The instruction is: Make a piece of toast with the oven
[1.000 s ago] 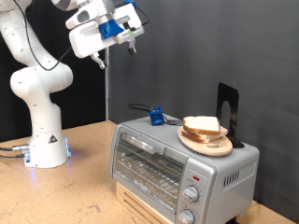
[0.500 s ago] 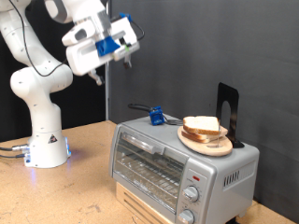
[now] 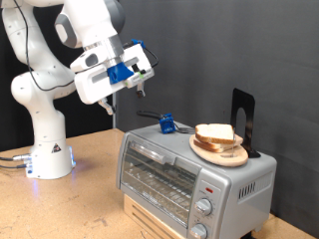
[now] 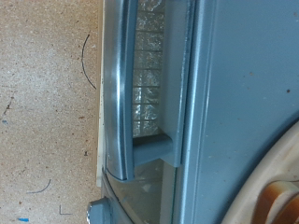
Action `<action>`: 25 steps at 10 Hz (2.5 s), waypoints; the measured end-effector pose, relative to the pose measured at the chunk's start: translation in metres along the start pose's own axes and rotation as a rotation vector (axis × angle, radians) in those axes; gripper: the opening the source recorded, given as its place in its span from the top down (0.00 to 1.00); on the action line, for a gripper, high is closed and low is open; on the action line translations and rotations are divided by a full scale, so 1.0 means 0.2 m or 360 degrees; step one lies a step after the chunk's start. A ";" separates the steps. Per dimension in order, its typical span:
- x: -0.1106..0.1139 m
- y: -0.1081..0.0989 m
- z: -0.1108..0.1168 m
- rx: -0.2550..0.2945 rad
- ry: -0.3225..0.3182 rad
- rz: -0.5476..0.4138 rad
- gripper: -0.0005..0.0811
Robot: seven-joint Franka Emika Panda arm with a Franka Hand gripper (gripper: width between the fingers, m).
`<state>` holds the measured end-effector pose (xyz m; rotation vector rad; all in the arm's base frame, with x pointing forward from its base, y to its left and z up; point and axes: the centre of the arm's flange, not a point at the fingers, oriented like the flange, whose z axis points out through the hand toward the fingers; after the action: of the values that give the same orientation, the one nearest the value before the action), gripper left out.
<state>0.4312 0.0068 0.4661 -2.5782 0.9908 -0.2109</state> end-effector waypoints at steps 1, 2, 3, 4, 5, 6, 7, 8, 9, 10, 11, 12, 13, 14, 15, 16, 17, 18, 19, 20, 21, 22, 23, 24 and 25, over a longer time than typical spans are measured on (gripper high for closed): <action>0.00 0.00 0.02 -0.0007 -0.0010 0.0031 0.00; 0.00 0.00 0.03 -0.0008 -0.0015 0.0054 0.00; 0.00 0.00 0.03 -0.0008 -0.0014 0.0051 0.00; 0.00 -0.01 0.02 0.0019 -0.0027 -0.0019 0.00; 0.01 -0.02 -0.01 0.0105 -0.0042 -0.0092 0.00; 0.02 -0.02 -0.02 0.0170 -0.0062 -0.0132 0.00; 0.03 -0.01 -0.02 0.0194 -0.0081 -0.0149 0.00; 0.03 0.00 0.01 0.0192 -0.0099 -0.0156 0.00; 0.03 0.02 0.05 0.0168 -0.0116 -0.0161 0.00; 0.03 0.04 0.11 0.0141 -0.0123 -0.0159 0.00; 0.02 0.06 0.16 0.0118 -0.0117 -0.0154 0.00; 0.02 0.08 0.22 0.0096 -0.0107 -0.0146 0.00; 0.03 0.10 0.26 0.0081 -0.0083 -0.0137 0.00; 0.03 0.12 0.32 0.0064 -0.0056 -0.0129 0.00; 0.03 0.14 0.37 0.0042 -0.0040 -0.0126 0.00; 0.03 0.16 0.42 0.0016 -0.0025 -0.0132 0.00; 0.03 0.18 0.47 -0.0009 -0.0005 -0.0141 0.00; 0.04 0.21 0.52 -0.0030 0.0013 -0.0147 0.00; 0.05 0.22 0.53 -0.0029 0.0024 -0.0147 0.00; 0.06 0.23 0.53 -0.0023 0.0023 -0.0150 0.00; 0.08 0.25 0.53 -0.0021 0.0026 -0.0150 0.00; 0.10 0.28 0.52 -0.0021 0.0030 -0.0151 0.00; 0.11 0.30 0.52 -0.0023 0.0033 -0.0149 0.00; 0.12 0.32 0.52 -0.0026 0.0034 -0.0145 0.00; 0.13 0.34 0.52 -0.0028 0.0035 -0.0140 0.00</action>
<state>0.4367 -0.0273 0.3448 -2.6434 0.8911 -0.2552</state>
